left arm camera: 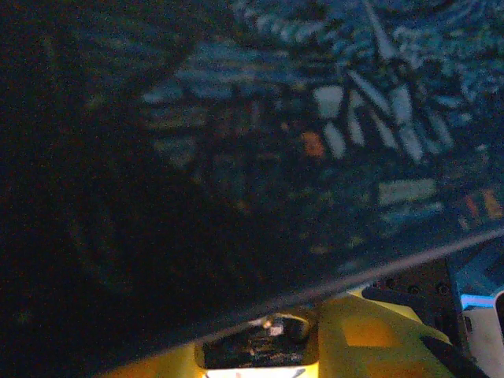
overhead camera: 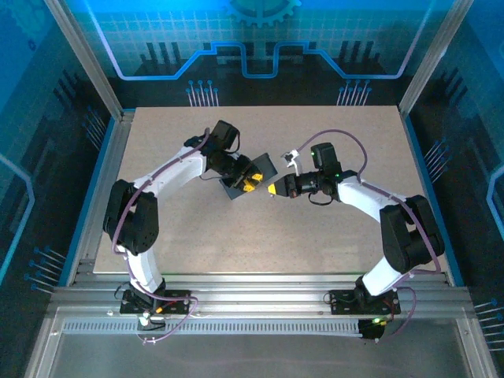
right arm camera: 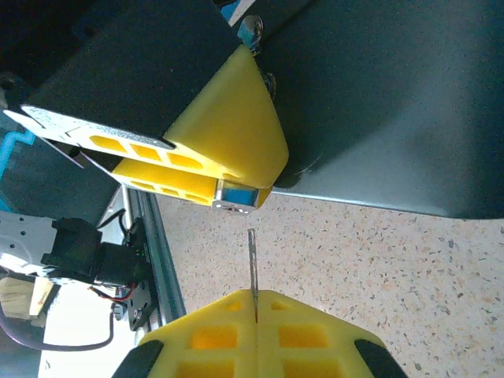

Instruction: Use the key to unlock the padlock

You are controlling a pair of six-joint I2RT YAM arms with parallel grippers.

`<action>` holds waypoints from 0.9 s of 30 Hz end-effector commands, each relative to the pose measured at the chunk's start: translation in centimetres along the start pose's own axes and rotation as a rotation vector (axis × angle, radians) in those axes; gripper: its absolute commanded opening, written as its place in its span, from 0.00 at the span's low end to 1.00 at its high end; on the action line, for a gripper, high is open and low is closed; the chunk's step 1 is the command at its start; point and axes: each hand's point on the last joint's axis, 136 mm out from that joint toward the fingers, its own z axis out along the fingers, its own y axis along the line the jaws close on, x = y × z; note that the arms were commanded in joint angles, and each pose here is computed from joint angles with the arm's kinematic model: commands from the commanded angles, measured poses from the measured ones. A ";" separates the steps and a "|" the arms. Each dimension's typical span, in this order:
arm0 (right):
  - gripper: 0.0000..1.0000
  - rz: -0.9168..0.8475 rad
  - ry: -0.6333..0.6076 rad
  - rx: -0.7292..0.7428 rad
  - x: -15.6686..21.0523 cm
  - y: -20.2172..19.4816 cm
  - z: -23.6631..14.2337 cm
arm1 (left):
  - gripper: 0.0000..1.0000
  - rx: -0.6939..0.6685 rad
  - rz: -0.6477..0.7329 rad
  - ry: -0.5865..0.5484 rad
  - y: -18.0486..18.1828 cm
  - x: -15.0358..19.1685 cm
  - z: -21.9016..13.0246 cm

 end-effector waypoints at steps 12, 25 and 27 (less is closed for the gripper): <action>0.00 -0.016 0.027 -0.029 -0.7 1.1 1.8 | 0.00 0.057 0.073 -0.054 -2.1 0.4 -3.0; 0.00 -0.006 0.030 -0.027 -0.9 0.9 2.2 | 0.00 0.062 0.061 -0.062 -2.0 0.2 -2.8; 0.00 -0.005 0.030 -0.030 -1.0 1.0 2.3 | 0.00 0.064 0.061 -0.064 -2.0 0.2 -2.9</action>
